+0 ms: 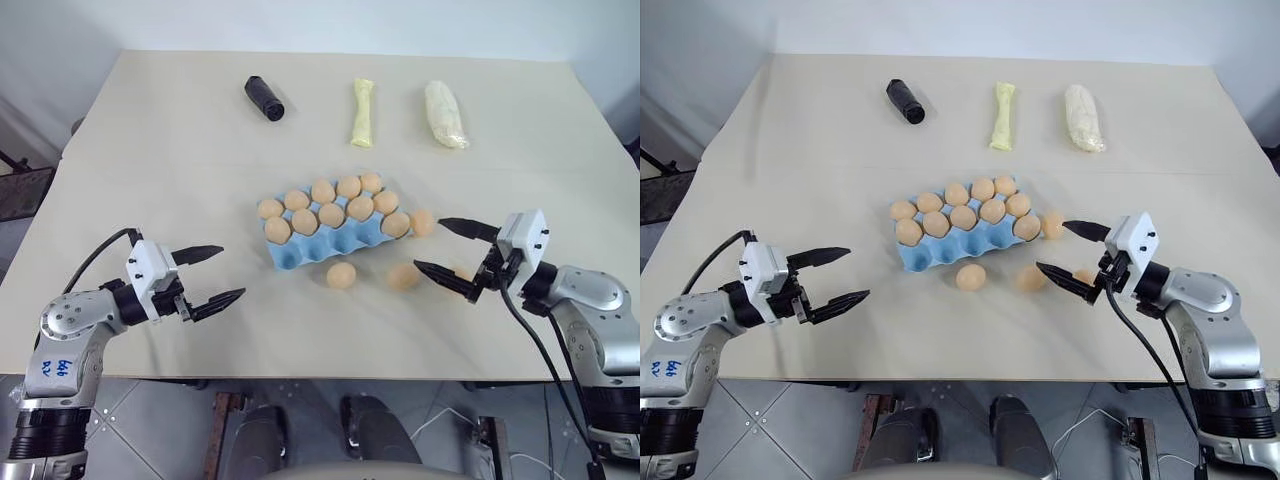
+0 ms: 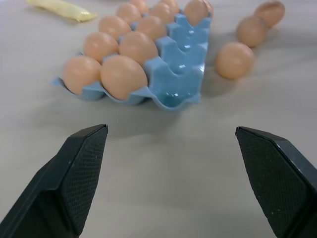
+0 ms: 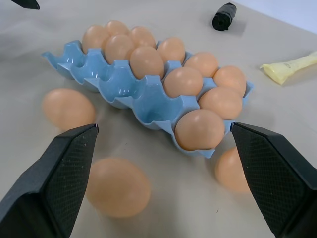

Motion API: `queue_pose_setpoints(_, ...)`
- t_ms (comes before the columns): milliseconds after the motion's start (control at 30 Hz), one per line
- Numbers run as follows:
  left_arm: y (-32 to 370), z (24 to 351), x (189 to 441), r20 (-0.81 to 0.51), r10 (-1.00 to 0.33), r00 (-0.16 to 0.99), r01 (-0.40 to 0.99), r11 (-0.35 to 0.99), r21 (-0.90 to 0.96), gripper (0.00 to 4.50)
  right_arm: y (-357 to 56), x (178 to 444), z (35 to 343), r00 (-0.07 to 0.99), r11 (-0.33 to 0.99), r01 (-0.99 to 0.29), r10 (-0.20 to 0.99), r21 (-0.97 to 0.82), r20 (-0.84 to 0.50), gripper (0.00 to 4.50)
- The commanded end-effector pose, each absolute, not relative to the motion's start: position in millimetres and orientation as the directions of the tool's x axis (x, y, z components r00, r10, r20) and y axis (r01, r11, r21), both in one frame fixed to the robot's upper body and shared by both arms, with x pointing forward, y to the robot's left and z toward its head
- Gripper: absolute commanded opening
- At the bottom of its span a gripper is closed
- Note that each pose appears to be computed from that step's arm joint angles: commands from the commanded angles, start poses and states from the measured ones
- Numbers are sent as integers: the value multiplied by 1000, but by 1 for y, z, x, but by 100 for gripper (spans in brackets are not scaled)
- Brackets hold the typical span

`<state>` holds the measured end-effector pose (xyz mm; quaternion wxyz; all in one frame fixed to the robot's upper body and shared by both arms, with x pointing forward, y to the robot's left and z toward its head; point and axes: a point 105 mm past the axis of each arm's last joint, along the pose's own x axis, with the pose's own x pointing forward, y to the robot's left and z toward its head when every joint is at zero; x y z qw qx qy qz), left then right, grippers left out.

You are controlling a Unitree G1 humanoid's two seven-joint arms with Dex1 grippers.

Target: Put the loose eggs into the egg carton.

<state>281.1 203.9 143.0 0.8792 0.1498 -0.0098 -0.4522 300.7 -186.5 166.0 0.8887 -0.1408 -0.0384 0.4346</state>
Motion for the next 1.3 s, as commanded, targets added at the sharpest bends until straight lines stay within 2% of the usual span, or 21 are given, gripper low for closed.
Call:
queue_pose_setpoints(33, 205, 156, 282, -79, -792, 605, 770, 557, 313, 436, -186, 299, 177, 628, 595, -740, 779, -313, -3, 450)
queue_pose_setpoints(133, 199, 160, 283, -51, -802, 595, 774, 554, 307, 436, -193, 296, 180, 657, 627, -714, 754, -312, 8, 450)
queue_pose_setpoints(233, 184, 158, 282, -66, -840, 538, 808, 491, 326, 436, -206, 286, 178, 695, 661, -685, 719, -307, -3, 450)
queue_pose_setpoints(367, 160, 149, 277, -112, -898, 425, 865, 367, 343, 436, -227, 270, 163, 753, 709, -642, 654, -292, -67, 450)
queue_pose_setpoints(500, 144, 143, 279, -120, -926, 357, 899, 306, 313, 436, -242, 261, 143, 789, 753, -613, 602, -239, -125, 450)
queue_pose_setpoints(600, 138, 142, 281, -112, -934, 339, 907, 293, 303, 436, -248, 263, 127, 809, 786, -587, 567, -192, -155, 450)
queue_pose_setpoints(967, 143, 141, 276, -110, -930, 351, 906, 308, 292, 436, -252, 295, 104, 830, 823, -554, 536, -123, -154, 450)
queue_pose_setpoints(1067, 142, 141, 274, -106, -928, 356, 904, 314, 289, 450, -249, 300, 100, 823, 816, -566, 550, -119, -143, 389)
queue_pose_setpoints(1233, 148, 144, 276, -76, -911, 406, 884, 371, 285, 450, -241, 304, 99, 790, 779, -612, 595, -134, -147, 217)
queue_pose_setpoints(1300, 149, 143, 276, -74, -905, 419, 879, 384, 281, 450, -238, 306, 104, 786, 772, -618, 604, -146, -134, 180)
